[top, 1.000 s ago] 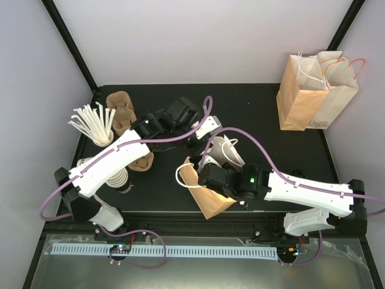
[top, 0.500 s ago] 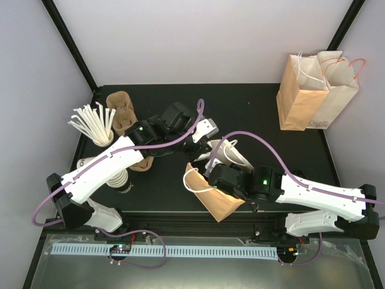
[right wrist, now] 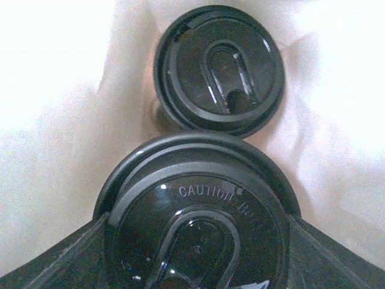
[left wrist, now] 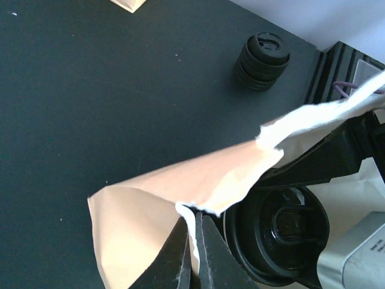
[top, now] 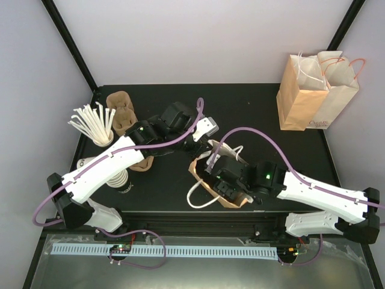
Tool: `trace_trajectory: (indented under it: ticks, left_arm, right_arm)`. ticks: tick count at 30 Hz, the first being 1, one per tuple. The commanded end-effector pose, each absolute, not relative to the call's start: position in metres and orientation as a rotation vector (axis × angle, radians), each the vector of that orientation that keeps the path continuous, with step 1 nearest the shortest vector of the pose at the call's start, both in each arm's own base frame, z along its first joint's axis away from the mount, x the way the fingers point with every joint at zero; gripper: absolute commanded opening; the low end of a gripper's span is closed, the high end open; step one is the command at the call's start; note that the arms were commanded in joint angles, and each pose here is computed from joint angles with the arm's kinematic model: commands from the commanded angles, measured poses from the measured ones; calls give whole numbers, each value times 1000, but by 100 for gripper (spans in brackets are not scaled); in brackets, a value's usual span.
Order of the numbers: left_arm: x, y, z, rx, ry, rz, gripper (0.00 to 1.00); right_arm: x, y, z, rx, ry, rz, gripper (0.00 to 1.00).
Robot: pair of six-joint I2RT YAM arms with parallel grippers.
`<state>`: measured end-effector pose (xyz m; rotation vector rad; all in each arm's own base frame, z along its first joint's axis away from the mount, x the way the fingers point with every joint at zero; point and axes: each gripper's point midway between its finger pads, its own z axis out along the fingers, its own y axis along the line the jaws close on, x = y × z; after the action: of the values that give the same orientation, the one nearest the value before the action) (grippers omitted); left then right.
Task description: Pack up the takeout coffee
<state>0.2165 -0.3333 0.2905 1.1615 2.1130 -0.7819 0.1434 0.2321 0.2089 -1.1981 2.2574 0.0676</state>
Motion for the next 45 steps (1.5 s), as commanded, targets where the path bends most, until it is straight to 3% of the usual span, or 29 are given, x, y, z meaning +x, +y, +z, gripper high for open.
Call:
trace_trajectory:
  ticks: [1,8,12,19,33,45]
  left_arm:
    - [224,-344,310,1148,2034,-804,2]
    - [228,-348,308,1147,2033,-806,1]
    - [233,-353,305,1133,2042,-810,2]
    - [258,-363,310,1056,2043,-751,1]
    - [282,-351,332,851,2035,-678,2]
    - [289,-349,337,855,1960,-631,2]
  right_arm:
    - [149,235,226,-1211,2209,148,16]
    - [157,238,225,-1227,2207,186,14]
    - [159,241,228,-1292,2166,161,18]
    - [180,237,226,-1356,2101,-38,19]
    - [205,219,256,-1067,2177,-169,20]
    - [220,207,262,-1029,2186,-220,21]
